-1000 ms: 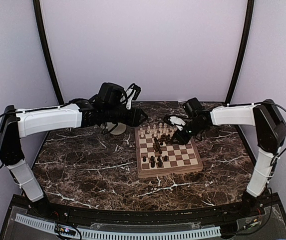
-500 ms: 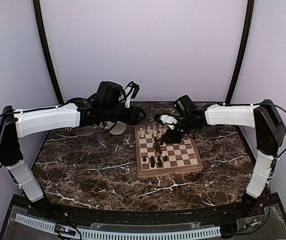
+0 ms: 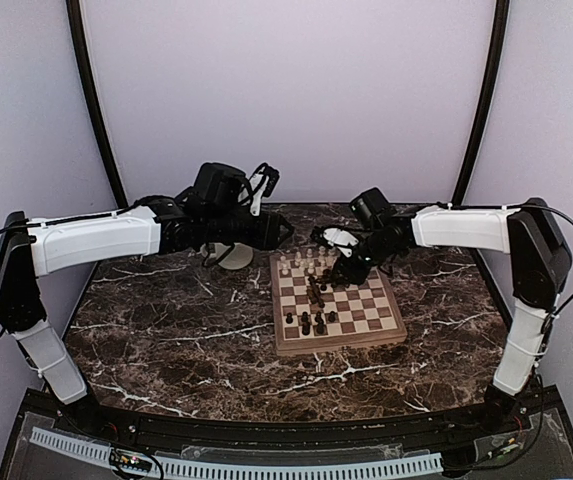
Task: Set up the chess pieces on the board
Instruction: Pick up the pawn from the chessboard.
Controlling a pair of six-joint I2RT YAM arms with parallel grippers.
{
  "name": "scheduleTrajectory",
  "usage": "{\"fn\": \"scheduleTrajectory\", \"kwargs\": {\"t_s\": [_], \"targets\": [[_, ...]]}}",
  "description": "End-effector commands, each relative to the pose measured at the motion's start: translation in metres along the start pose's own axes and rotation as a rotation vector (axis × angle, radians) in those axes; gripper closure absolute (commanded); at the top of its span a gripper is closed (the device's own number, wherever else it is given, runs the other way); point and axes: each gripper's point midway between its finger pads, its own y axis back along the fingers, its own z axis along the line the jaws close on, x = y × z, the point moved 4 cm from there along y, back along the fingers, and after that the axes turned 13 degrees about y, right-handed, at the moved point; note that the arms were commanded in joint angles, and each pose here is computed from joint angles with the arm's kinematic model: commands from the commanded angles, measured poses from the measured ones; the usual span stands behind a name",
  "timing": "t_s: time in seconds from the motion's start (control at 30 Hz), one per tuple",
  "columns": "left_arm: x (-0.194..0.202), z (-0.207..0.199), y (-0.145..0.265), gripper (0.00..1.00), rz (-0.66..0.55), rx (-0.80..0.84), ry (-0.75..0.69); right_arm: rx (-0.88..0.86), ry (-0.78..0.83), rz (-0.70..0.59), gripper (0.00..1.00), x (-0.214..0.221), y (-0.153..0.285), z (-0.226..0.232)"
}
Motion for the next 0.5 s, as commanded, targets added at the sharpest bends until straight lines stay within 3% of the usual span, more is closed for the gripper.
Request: {"fn": "scheduleTrajectory", "kwargs": {"t_s": [0.0, 0.47], "targets": [[-0.013, -0.007, 0.014, 0.51, -0.046, 0.025, -0.004, -0.076, 0.027, -0.023, 0.74, -0.013, -0.01, 0.004], [-0.014, -0.009, 0.014, 0.51, -0.037, 0.033, -0.009, -0.105, -0.011, -0.001, 0.79, -0.018, -0.031, -0.002]]}}
